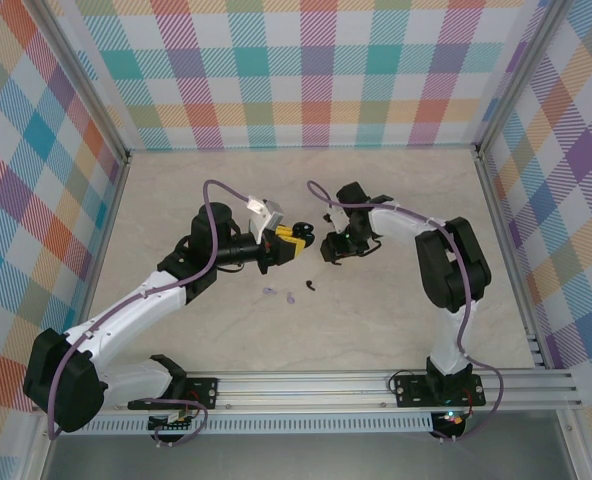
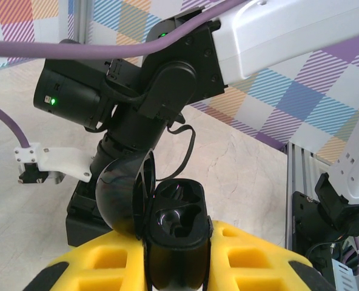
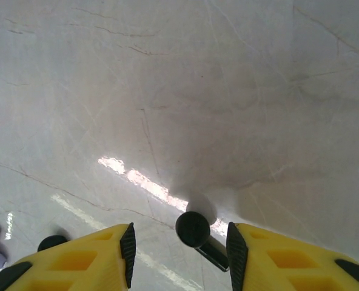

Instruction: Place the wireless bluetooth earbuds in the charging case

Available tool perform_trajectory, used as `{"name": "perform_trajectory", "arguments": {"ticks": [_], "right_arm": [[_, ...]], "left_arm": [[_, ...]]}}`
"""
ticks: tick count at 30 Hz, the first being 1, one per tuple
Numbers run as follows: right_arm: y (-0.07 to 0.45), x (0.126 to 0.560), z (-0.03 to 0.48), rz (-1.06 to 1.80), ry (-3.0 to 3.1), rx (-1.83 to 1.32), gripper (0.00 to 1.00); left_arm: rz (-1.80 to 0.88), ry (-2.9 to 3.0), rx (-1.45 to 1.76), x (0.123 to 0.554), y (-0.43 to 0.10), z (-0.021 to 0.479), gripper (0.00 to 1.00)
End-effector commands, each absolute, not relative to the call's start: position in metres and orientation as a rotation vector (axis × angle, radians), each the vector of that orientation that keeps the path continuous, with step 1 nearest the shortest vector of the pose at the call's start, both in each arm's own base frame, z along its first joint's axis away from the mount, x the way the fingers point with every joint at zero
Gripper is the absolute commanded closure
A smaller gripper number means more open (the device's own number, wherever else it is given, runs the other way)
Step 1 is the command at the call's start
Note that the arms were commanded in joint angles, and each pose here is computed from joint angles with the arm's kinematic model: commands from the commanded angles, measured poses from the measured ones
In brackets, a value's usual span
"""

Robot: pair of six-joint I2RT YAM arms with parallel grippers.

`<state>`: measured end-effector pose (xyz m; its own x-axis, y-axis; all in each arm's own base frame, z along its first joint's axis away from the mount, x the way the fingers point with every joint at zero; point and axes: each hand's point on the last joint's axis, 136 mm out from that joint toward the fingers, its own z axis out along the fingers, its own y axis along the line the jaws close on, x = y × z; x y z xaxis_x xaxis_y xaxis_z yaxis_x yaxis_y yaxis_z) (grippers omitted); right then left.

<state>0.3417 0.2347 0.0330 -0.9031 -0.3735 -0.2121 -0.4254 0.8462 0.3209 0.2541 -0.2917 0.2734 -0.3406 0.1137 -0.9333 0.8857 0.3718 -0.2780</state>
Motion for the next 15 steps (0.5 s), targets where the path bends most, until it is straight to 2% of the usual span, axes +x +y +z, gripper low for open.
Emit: {"name": "perform_trajectory", "arguments": {"ticks": [1, 9, 15], "right_arm": [[0.2369, 0.3406, 0.0339, 0.532, 2.887, -0.681, 0.55], [0.2328, 0.3479, 0.0277, 0.475, 2.905, -0.61, 0.63], [0.2357, 0.3457, 0.0256, 0.491, 2.915, -0.627, 0.63]], "left_arm": [[-1.068, 1.696, 0.886, 0.2491, -0.2917, 0.2817, 0.92], [-1.073, 1.697, 0.889, 0.25, -0.2929, 0.2823, 0.92], [-1.072, 1.7, 0.89, 0.2502, -0.2931, 0.2813, 0.92]]}}
